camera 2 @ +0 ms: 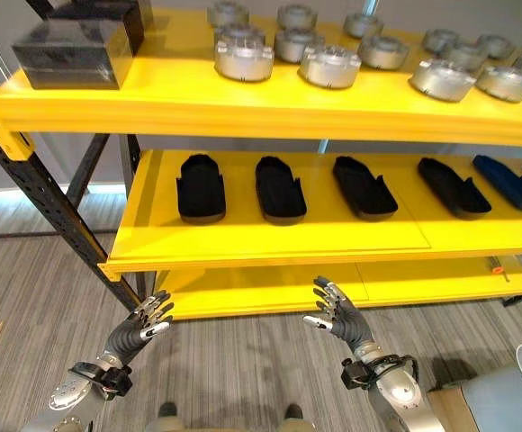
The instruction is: Move parts from the plastic box to the shelf.
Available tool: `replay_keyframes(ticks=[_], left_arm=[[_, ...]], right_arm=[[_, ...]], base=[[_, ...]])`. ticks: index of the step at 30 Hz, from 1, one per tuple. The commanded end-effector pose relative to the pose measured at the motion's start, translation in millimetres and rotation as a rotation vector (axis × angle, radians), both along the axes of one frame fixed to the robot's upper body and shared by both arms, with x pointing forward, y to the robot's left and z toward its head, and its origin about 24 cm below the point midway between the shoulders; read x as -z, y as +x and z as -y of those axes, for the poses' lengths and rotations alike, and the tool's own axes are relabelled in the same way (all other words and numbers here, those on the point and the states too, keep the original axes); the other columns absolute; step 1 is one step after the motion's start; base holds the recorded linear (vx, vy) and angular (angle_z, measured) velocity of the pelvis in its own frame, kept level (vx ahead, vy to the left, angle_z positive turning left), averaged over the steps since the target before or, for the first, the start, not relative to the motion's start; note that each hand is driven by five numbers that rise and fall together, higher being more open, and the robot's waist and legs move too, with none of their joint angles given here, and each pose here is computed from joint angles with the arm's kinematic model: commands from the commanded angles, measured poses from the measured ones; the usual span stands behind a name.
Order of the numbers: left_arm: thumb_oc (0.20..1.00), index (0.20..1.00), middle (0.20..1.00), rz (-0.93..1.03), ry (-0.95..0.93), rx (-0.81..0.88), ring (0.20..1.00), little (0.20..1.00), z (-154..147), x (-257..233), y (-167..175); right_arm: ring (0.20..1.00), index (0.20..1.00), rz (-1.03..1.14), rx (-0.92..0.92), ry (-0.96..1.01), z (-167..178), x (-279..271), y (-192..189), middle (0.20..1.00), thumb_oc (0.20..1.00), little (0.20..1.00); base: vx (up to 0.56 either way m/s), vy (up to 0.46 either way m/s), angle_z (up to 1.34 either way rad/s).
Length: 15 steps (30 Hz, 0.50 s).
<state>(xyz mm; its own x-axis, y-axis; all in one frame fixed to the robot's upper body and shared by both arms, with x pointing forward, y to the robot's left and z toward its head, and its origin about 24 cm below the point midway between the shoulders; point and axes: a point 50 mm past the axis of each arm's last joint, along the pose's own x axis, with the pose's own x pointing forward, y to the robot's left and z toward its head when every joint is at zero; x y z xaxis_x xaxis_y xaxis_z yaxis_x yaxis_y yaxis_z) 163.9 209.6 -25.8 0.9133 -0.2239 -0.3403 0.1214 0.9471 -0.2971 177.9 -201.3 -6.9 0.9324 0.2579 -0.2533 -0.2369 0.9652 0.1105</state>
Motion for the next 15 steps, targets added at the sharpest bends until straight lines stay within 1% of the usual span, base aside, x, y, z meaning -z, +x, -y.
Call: replay_keyframes(ticks=[1, 5, 15], left_arm=[[1.000, 1.000, 1.000, 0.063, -0.044, -0.006, 1.000, 1.000, 5.9, -7.3, 4.8], [1.000, 1.000, 1.000, 0.055, -0.041, -0.038, 1.000, 1.000, 4.4, -3.0, 3.2], [1.000, 1.000, 1.000, 0.043, -0.025, -0.021, 1.000, 1.000, 3.3, -2.0, -4.6]], right_arm=[[1.000, 1.000, 0.088, 0.016, 0.031, 0.6, -16.3, 12.3, 1.000, 1.000, 1.000], [1.000, 1.000, 0.069, 0.017, 0.060, -3.6, -11.9, 12.1, 1.000, 1.000, 1.000], [1.000, 1.000, 0.043, 0.001, 0.092, -7.5, -7.8, 7.2, 1.000, 1.000, 1.000]], base=[[0.01, 0.019, -0.06], [0.00, 0.002, -0.01], [0.01, 0.004, -0.06]])
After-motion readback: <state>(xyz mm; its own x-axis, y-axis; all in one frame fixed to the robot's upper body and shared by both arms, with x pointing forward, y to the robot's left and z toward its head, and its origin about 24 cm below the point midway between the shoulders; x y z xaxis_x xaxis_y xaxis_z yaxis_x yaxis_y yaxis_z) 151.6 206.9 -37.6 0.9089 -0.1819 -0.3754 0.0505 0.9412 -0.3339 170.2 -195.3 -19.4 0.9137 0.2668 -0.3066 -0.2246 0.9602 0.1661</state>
